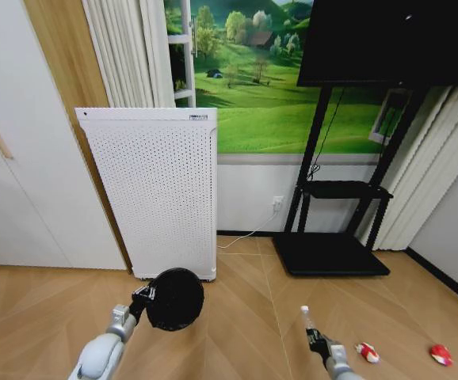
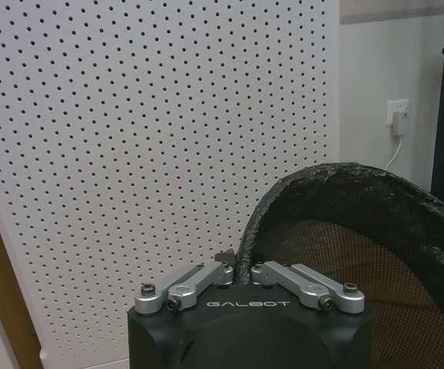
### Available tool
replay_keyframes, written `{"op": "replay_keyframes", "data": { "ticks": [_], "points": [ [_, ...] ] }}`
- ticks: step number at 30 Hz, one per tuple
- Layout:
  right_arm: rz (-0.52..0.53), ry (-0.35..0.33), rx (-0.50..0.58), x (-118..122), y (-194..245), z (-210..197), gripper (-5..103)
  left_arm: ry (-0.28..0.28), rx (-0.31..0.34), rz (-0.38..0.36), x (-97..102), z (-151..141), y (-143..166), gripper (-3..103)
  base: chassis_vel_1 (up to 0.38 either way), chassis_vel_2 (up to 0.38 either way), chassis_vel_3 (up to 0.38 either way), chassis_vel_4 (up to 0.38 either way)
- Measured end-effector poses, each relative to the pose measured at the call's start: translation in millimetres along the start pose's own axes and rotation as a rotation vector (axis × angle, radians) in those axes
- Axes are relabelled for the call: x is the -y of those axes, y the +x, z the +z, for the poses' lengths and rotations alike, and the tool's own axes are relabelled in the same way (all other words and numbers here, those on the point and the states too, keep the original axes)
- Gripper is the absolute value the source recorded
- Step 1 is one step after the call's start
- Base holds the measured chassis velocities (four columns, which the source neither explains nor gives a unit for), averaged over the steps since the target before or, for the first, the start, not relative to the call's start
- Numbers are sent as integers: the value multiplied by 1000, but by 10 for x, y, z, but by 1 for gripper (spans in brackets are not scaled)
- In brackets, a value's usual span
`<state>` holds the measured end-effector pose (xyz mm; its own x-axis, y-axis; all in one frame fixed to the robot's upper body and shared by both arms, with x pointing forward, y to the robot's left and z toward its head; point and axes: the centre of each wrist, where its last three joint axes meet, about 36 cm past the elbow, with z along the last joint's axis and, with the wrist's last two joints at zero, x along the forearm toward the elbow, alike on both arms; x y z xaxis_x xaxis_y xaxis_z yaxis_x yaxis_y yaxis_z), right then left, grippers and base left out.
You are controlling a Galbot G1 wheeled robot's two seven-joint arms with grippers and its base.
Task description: Pick up the trash bin and place the garbage on the floor into it.
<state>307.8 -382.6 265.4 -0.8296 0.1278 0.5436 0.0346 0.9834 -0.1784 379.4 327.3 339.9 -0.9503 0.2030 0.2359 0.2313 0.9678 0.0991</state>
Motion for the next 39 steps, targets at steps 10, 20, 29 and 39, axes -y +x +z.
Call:
{"op": "replay_keyframes", "data": {
  "ticks": [10, 20, 29, 39],
  "points": [
    [-41, -30, 134, 89, 237, -414, 23, 30, 17, 34, 130, -161, -277, 4, 0, 0, 0, 0],
    [-101, -27, 243, 201, 399, -510, 23, 72, 18, 72, 326, -246, -461, 4, 0, 0, 0, 0],
    [-226, -6, 363, 254, 396, -447, 23, 106, 11, 107, 577, -200, -636, 4, 0, 0, 0, 0],
    [-391, 32, 493, 192, 353, -557, 23, 119, 3, 147, 796, -194, -765, 4, 0, 0, 0, 0]
  ]
}}
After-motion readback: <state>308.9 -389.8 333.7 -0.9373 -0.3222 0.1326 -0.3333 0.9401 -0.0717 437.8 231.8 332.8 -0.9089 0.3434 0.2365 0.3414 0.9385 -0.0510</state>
